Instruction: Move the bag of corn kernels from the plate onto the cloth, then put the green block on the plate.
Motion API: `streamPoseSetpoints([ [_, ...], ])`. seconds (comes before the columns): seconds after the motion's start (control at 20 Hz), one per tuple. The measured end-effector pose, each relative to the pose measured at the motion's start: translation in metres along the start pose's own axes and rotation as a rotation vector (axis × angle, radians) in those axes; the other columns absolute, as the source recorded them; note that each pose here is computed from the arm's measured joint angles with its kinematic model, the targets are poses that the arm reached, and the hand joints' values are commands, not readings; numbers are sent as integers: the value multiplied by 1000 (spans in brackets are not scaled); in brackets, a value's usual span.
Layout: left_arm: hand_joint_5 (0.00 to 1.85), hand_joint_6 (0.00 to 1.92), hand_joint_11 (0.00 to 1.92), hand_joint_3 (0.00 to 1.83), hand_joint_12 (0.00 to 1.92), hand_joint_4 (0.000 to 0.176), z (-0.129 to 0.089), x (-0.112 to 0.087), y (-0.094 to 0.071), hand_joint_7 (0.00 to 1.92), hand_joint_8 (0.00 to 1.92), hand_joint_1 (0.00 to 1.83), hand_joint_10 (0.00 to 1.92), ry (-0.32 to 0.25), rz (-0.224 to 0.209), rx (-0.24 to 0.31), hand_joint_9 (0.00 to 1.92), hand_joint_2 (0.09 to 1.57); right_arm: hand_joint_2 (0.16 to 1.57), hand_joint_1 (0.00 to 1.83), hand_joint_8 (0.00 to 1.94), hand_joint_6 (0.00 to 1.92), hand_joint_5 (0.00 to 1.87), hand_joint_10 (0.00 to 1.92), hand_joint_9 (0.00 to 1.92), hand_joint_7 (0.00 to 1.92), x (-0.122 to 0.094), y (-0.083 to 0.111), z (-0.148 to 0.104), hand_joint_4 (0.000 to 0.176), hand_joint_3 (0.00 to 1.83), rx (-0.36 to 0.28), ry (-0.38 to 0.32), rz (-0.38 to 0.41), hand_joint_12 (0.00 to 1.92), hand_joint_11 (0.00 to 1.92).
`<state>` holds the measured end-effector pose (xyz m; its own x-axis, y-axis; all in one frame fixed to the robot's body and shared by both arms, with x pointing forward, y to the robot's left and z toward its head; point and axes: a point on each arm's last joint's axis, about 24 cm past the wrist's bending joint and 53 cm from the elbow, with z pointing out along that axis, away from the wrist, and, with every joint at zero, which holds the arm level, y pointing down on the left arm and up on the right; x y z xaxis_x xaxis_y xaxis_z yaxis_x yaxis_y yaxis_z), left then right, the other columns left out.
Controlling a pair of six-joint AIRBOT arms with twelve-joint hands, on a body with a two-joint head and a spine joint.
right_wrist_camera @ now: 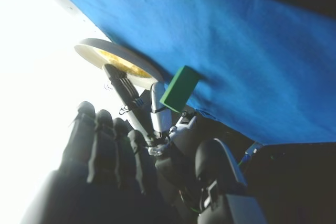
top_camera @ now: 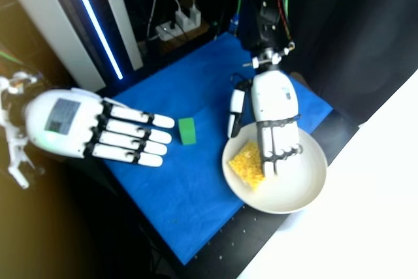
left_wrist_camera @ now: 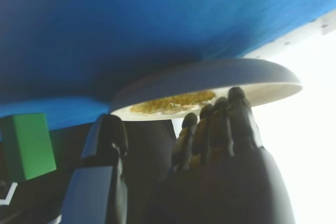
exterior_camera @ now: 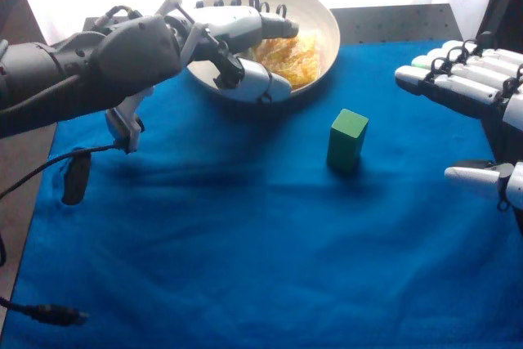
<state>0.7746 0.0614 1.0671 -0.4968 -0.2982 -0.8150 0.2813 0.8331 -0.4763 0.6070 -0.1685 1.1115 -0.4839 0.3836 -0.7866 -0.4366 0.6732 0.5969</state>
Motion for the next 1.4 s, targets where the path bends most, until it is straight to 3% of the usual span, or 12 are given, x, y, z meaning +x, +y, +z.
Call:
streamPoseSetpoints([
  [0.1, 573, 53, 648, 0, 1795, 0, -2, -3, -1, 476, 47, 1116, 1439, -12, 0, 3, 543, 1300, 1381, 537, 0, 0, 0, 0, 0, 0, 0, 0, 0, 0, 10, -1, 0, 1, 0, 0],
  [0.2, 586, 56, 665, 0, 1813, 0, -6, -3, -4, 509, 65, 1131, 1498, -15, 5, 11, 545, 1287, 1380, 532, 0, 0, 0, 0, 0, 0, 0, 0, 0, 0, 9, 0, 0, 3, 0, 0],
  [0.3, 574, 41, 638, 0, 1776, 0, -13, -3, -8, 498, 56, 1137, 1423, -20, 32, 25, 528, 1292, 1365, 586, 0, 0, 0, 0, 0, 0, 0, 0, 0, 13, 0, 1, 1, 5, 0, 0],
  [0.5, 532, 7, 416, 0, 1565, 0, -28, -5, -9, 426, 3, 1096, 1053, -32, 87, 42, 438, 1320, 1356, 582, 0, 0, 0, 0, 0, 0, 0, 0, 0, 42, 0, 1, 1, 7, 0, 0],
  [0.6, 502, 3, 385, 2, 1665, 0, -36, -11, -16, 391, 2, 1097, 1201, -54, 101, 65, 383, 1332, 1360, 579, 0, 0, 0, 0, 0, 0, 0, 0, 0, 33, 0, 0, 1, 9, 0, 0],
  [0.75, 488, 5, 428, 2, 1631, 0, -46, -21, -28, 364, 9, 1045, 1206, -92, 112, 105, 401, 1342, 1371, 504, 0, 0, 0, 0, 0, 0, 0, 0, 0, 35, 4, 1, 1, 10, 0, 0],
  [0.95, 496, 3, 382, 1, 1669, 0, -62, -31, -43, 393, 9, 1084, 1233, -139, 144, 154, 383, 1339, 1366, 498, 0, 0, 0, 0, 0, 0, 1, 0, 0, 23, 1, 0, 2, 11, 0, 0],
  [1.0, 491, 1, 381, 0, 1679, 0, -64, -34, -46, 412, 17, 1081, 1247, -150, 139, 169, 406, 1336, 1368, 479, 0, 0, 0, 0, 0, 0, 1, 0, 0, 8, 1, -1, 1, 12, 0, 0],
  [1.15, 480, 0, 389, 2, 1757, 0, -71, -42, -53, 416, 12, 1074, 1350, -177, 135, 196, 360, 1343, 1373, 474, 0, 0, 0, 0, 0, 0, 2, 0, 1, 12, 3, -1, 2, 13, 0, 0],
  [1.2, 494, 6, 372, 0, 1758, 0, -72, -44, -53, 415, 10, 1092, 1343, -185, 138, 199, 347, 1338, 1366, 512, 0, 0, 0, 0, 0, 0, 2, 0, 1, 13, 0, -1, 3, 13, 0, 0],
  [1.25, 506, 10, 279, 0, 1687, 0, -72, -44, -53, 430, 13, 1034, 1234, -185, 139, 198, 299, 1328, 1369, 498, 0, 0, 0, 0, 0, 0, 2, 1, 1, 0, 1, -2, 3, 14, 0, 0],
  [1.4, 480, 1, 213, 0, 1638, 0, -68, -43, -48, 429, 11, 1035, 1110, -173, 139, 185, 271, 1309, 1379, 463, 0, 0, 0, 0, 0, 0, 4, 1, 1, 0, 5, -4, 4, 16, 0, 0],
])
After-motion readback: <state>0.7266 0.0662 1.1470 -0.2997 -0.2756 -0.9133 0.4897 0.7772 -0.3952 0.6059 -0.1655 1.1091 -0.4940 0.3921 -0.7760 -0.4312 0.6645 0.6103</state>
